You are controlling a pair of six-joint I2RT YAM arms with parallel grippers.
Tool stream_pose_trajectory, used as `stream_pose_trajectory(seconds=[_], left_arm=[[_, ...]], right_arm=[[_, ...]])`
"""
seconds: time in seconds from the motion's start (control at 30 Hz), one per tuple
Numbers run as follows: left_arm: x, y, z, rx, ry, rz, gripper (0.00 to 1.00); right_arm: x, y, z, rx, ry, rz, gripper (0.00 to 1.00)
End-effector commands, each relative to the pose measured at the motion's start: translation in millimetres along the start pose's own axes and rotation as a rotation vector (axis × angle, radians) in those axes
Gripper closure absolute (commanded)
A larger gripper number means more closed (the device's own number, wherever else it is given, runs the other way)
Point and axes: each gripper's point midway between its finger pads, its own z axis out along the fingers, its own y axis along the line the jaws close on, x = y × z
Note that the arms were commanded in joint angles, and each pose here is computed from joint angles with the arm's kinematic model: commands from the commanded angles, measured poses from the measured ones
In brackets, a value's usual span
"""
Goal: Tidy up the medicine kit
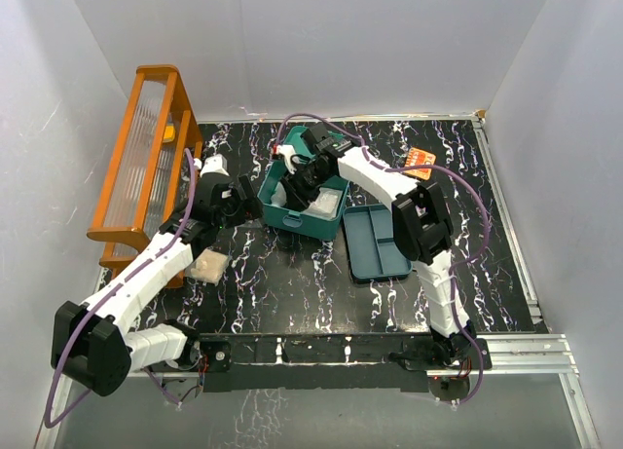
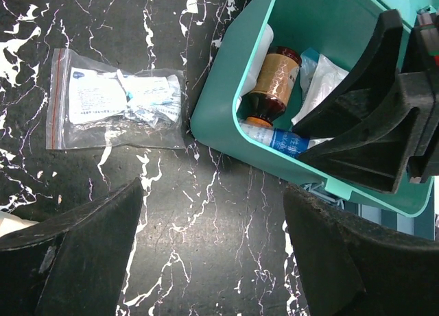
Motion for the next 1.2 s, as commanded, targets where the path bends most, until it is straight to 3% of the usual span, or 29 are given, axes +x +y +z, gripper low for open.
stream_pose_trajectory(seconds=[0.0,0.23,0.43,0.57,0.73,1.17], left_arm=[[-17.4,-6.2,-0.5,0.013,-0.049,-0.013,0.18],[-18.3,-3.1,-3.2,-0.001,-0.05,0.001,0.18],[-23.4,-2.6,-8.1,-0.002,-0.074,-0.009,0.16],[-28.9,-1.9,-12.4,-0.008,-0.091,0.002,0.16],[-36.3,-1.7,-18.4,-0.012,-0.113,0.013,0.14],[-37.2,18.0,-27.4,-0.089,-0.168,-0.06,0.16]], right_arm=[[-6.9,10.9,0.0,-0.061,-0.009,-0.023,0.66],[-7.4,6.2,10.3,-0.03,-0.02,-0.007,0.7],[-21.3,-11.4,11.2,0.112,-0.066,-0.007,0.65],[-43.7,-13.2,-3.0,0.174,-0.144,-0.017,0.61],[-65.5,-9.2,-28.0,0.248,-0.213,-0.019,0.43],[-96.2,17.9,-102.7,0.403,-0.403,0.075,0.44]])
